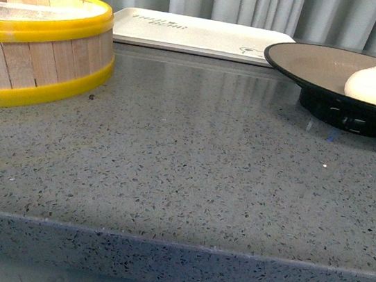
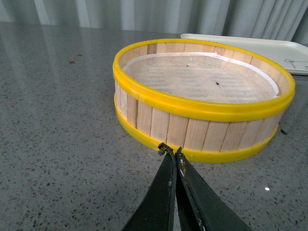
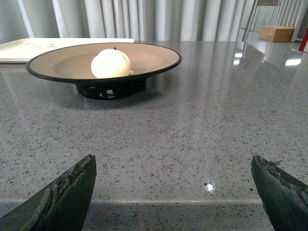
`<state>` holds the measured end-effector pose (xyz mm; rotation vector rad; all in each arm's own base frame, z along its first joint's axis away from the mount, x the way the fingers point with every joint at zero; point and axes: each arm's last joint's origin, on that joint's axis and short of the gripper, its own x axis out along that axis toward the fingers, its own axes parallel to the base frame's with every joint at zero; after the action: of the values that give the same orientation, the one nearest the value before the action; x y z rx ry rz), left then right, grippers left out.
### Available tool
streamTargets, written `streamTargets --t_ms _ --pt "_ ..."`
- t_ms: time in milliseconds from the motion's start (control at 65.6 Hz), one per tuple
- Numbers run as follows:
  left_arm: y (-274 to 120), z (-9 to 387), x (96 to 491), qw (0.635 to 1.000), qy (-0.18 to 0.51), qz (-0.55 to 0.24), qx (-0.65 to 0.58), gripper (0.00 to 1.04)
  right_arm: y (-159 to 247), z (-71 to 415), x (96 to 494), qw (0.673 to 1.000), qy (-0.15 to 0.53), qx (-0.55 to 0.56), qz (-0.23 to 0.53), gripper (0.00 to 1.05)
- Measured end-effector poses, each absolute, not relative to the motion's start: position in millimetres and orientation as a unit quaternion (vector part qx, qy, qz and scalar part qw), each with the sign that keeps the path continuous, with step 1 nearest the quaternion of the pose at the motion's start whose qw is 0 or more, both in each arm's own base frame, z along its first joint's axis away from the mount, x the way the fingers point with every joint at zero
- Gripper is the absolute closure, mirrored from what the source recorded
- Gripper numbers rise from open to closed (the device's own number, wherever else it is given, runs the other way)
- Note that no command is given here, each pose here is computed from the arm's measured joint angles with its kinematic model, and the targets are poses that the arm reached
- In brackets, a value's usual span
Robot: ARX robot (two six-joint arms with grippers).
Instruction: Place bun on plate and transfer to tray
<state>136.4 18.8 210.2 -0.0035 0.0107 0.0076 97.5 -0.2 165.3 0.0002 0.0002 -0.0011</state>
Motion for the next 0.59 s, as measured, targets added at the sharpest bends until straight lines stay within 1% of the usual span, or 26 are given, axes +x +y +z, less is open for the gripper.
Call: streamTargets --t_ms 229,259,427,595 --pt "8.9 195.8 126.9 1.0 0.0 0.003 -0.001 1.01 -0.1 165.3 97.5 1.0 0.0 0.0 0.0 0.08" --pt "7.8 194.6 126.2 1.0 0.0 0.017 -0.001 1.01 -0.1 165.3 97.5 1.0 0.0 0.0 0.0 0.08" --pt "-0.2 186.7 121.3 1.0 0.001 -0.003 -0.001 1.01 -0.1 165.3 97.5 1.0 0.0 0.0 0.0 0.08" --pt "-0.1 181.4 117.2 1.0 0.0 0.0 -0.001 1.01 -0.1 165.3 97.5 1.0 0.0 0.0 0.0 0.08"
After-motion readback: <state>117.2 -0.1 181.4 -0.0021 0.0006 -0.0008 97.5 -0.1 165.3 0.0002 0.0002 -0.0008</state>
